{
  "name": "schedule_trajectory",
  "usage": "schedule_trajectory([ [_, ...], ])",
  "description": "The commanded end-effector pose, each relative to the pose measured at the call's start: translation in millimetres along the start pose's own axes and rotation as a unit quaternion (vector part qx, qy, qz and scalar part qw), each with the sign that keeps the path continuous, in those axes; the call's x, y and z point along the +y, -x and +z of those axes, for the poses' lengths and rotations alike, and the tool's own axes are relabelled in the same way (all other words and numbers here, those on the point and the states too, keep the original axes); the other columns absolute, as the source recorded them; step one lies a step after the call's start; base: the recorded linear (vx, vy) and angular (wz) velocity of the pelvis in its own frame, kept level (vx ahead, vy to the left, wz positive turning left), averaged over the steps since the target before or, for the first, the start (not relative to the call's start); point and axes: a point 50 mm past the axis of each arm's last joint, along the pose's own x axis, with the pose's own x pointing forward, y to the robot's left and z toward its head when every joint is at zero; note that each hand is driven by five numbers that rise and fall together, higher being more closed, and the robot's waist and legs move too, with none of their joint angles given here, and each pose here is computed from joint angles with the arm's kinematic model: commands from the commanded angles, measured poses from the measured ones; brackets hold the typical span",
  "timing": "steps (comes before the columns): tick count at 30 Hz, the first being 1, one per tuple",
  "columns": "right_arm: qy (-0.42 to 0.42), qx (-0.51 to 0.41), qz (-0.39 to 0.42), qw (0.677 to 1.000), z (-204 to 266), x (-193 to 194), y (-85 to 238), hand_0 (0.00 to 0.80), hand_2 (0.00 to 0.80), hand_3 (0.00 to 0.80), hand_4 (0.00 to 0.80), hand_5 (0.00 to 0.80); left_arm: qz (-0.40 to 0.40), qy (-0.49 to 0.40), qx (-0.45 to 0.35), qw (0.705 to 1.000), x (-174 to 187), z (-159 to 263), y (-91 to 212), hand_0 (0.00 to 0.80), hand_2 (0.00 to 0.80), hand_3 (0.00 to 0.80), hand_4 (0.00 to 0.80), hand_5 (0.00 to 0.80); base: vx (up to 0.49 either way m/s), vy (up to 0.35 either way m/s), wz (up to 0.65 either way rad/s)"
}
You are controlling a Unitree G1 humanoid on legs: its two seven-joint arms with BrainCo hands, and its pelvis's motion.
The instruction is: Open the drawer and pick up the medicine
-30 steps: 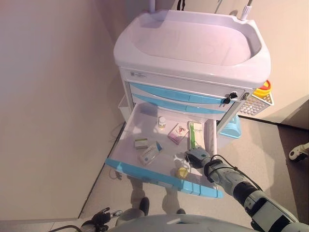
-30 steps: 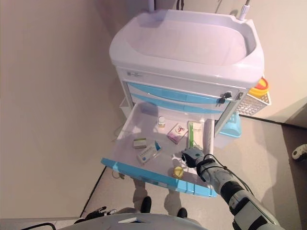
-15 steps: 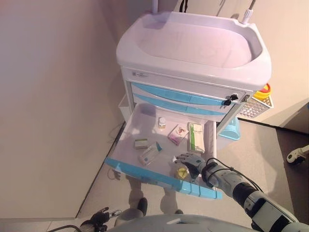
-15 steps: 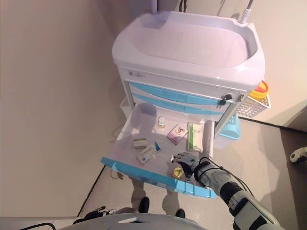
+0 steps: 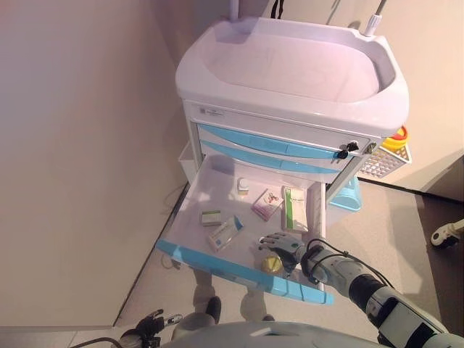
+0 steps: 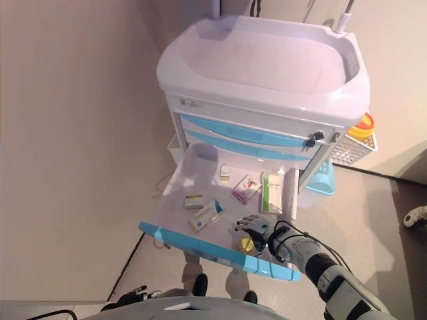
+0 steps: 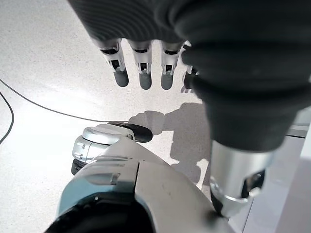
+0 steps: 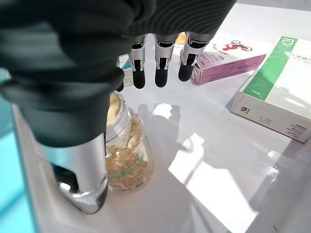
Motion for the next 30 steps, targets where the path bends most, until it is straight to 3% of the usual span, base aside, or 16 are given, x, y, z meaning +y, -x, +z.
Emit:
schedule_trajectory([
  [1,0.020,-0.030,-0.031,0.999,14.6,-12.3,-8.2,0.000,0.000,0.000,0.000,0.000,-0.021,-0.031,0.008,0.999,-12.4,5.2,-4.1,0.000,0.000,0.000,0.000,0.000,0.000,0.000,0.00],
  [2,0.020,-0.029,-0.031,0.999,14.6,-12.0,-8.2,0.000,0.000,0.000,0.000,0.000,-0.021,-0.031,0.008,0.999,-12.4,5.0,-4.0,0.000,0.000,0.000,0.000,0.000,0.000,0.000,0.00],
  [3,0.020,-0.025,-0.032,0.999,13.2,-12.6,-8.0,0.072,0.072,0.072,0.072,0.072,-0.021,-0.030,0.008,0.999,-12.1,4.9,-3.9,0.000,0.000,0.000,0.000,0.000,0.000,0.000,0.00],
  [4,0.019,-0.024,-0.032,0.999,13.1,-12.0,-7.8,0.439,0.439,0.439,0.439,0.439,-0.021,-0.030,0.008,0.999,-12.0,4.8,-3.9,0.000,0.000,0.000,0.000,0.000,0.000,0.000,0.00],
  [5,0.019,-0.024,-0.032,0.999,13.4,-11.7,-7.6,0.565,0.565,0.565,0.565,0.565,-0.021,-0.030,0.008,0.999,-11.9,4.6,-3.8,0.000,0.000,0.000,0.000,0.000,0.000,0.000,0.00],
  [6,0.018,-0.025,-0.033,0.999,13.4,-11.6,-7.4,0.800,0.800,0.800,0.800,0.800,-0.022,-0.029,0.007,0.999,-11.8,4.5,-3.7,0.000,0.000,0.000,0.000,0.000,0.000,0.000,0.00],
  [29,0.016,-0.020,-0.038,0.999,9.6,-16.3,-6.9,0.800,0.800,0.800,0.800,0.800,-0.025,-0.029,0.006,0.999,-13.2,6.1,-4.1,0.000,0.000,0.000,0.000,0.000,0.000,0.000,0.00],
  [30,0.016,-0.019,-0.038,0.999,9.2,-16.3,-6.9,0.709,0.709,0.709,0.709,0.709,-0.025,-0.029,0.006,0.999,-13.1,6.2,-4.1,0.000,0.000,0.000,0.000,0.000,0.000,0.000,0.00],
])
